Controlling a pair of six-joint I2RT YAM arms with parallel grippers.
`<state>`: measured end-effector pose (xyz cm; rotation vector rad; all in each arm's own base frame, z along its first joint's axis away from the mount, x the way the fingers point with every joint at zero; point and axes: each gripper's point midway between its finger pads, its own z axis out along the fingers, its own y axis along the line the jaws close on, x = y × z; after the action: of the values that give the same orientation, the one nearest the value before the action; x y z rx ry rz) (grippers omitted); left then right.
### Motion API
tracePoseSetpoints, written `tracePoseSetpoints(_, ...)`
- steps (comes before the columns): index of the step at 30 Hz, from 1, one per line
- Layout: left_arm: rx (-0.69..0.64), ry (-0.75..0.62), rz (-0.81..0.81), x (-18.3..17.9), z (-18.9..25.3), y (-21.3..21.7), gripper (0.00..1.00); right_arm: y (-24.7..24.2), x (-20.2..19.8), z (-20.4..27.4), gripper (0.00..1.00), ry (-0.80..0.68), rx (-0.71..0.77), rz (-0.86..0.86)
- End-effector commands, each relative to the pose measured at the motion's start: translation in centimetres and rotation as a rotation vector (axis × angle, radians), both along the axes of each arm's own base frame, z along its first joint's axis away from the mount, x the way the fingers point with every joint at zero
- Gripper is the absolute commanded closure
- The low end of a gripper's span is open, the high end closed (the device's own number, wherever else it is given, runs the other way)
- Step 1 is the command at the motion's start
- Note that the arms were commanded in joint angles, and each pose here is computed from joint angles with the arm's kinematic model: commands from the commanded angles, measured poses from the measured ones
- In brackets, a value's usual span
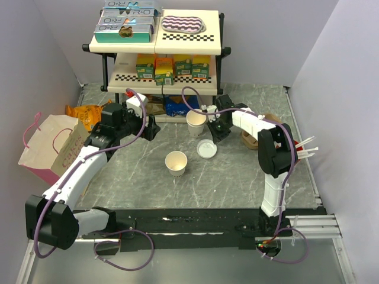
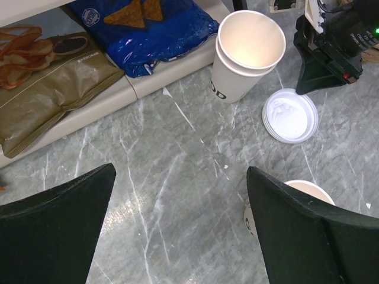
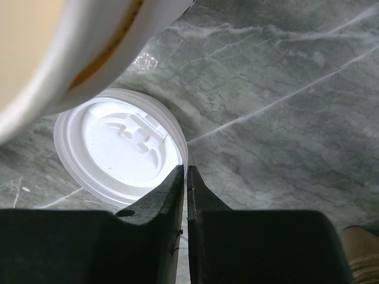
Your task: Pack the takeout coffee
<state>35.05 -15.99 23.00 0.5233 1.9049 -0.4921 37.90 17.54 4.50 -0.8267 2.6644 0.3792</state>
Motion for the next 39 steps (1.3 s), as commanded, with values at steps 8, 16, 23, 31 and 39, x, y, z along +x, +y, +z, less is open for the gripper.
tracePoseSetpoints(8,-0.010,-0.060,0.001,0.6,1.7,0.0,0.01,0.3,1.2,0.6,0.86,-0.011,0.012,-0.014)
tracePoseSetpoints(16,-0.013,-0.063,0.002,0.6,1.8,0.0,0.01,0.1,1.2,1.1,1.00,-0.027,0.005,-0.009)
tracePoseSetpoints(23,-0.015,-0.057,-0.017,0.2,1.5,-0.3,0.00,0.5,0.6,6.9,1.00,-0.171,0.080,0.069)
tracePoseSetpoints(31,-0.076,-0.027,-0.079,0.1,1.4,-2.2,0.00,0.4,-2.1,11.2,1.00,-0.488,0.160,0.258)
tracePoseSetpoints(39,-0.117,-0.016,-0.196,-1.4,2.0,-4.1,0.01,0.5,-2.0,12.8,1.00,-0.570,0.156,0.316)
